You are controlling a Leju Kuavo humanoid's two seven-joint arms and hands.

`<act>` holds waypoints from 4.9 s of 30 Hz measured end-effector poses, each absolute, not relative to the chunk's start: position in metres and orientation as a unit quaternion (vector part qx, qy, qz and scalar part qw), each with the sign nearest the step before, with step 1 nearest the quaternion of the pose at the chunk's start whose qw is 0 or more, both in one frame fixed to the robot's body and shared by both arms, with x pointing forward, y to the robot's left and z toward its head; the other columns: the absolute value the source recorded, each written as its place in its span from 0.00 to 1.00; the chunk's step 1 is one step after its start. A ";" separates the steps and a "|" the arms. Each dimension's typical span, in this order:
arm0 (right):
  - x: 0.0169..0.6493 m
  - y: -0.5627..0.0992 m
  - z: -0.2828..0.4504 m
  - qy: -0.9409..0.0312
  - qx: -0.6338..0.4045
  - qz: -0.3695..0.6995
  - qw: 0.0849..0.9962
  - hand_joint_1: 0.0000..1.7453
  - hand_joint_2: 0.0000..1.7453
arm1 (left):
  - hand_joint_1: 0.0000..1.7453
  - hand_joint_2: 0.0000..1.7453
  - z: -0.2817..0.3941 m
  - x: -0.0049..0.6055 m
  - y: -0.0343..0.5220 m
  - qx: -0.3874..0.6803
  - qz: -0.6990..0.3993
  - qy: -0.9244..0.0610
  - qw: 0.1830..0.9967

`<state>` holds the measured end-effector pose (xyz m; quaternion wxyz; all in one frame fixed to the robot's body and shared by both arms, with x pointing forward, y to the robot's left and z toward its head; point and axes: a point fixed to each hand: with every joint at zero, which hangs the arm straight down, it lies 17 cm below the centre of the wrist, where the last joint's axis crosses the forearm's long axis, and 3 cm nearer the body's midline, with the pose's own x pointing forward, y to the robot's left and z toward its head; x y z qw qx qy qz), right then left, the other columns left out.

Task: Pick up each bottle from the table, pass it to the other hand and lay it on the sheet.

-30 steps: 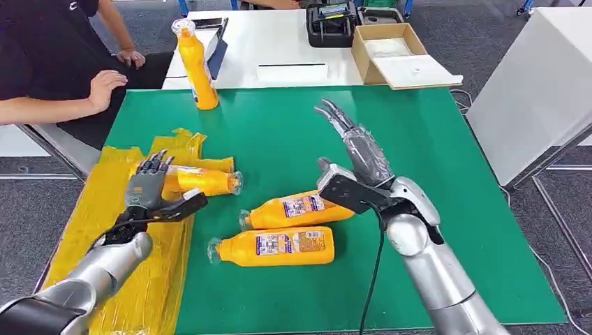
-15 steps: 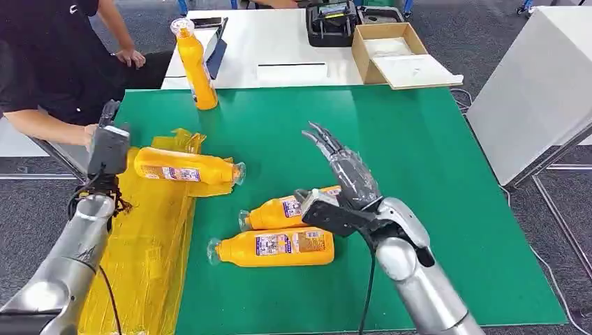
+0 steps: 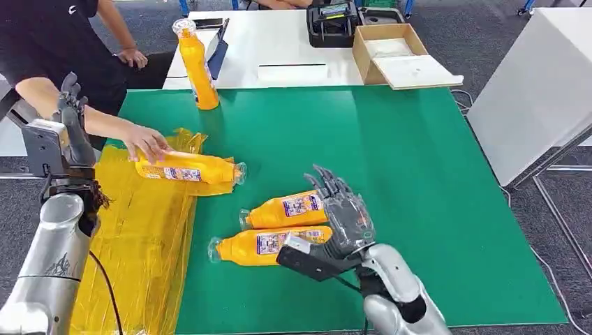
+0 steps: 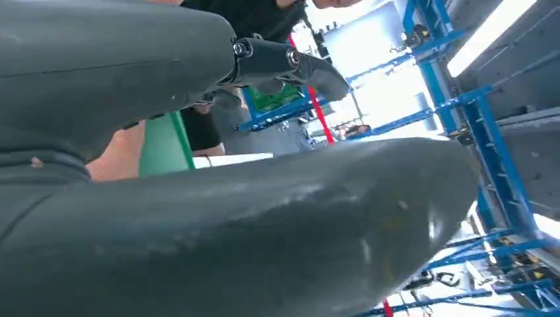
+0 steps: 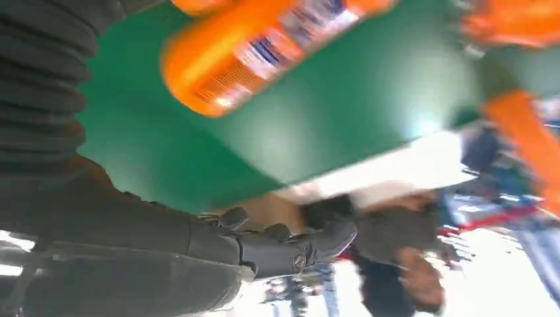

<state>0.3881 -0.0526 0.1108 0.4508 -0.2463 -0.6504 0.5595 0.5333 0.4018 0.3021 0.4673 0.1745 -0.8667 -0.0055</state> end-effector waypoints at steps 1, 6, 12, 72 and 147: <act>0.384 -0.056 0.103 -0.638 -0.258 0.563 0.457 0.00 1.00 | 0.00 0.00 0.307 0.536 0.399 0.173 -0.007 -0.868 0.465; 0.367 -0.064 0.072 -0.593 -0.278 0.582 0.483 0.00 1.00 | 0.00 0.00 0.324 0.549 0.378 0.160 -0.013 -0.874 0.459; 0.355 -0.064 0.041 -0.567 -0.254 0.591 0.514 0.00 1.00 | 0.00 0.00 0.333 0.561 0.352 0.145 -0.019 -0.877 0.458; 0.367 -0.023 -0.032 -0.475 -0.214 0.685 0.509 0.00 1.00 | 0.00 0.00 0.316 0.542 0.360 0.147 0.022 -0.876 0.459; 0.387 -0.058 -0.058 -0.420 -0.227 0.757 0.446 1.00 1.00 | 0.00 0.00 0.345 0.572 0.353 0.120 0.039 -0.888 0.443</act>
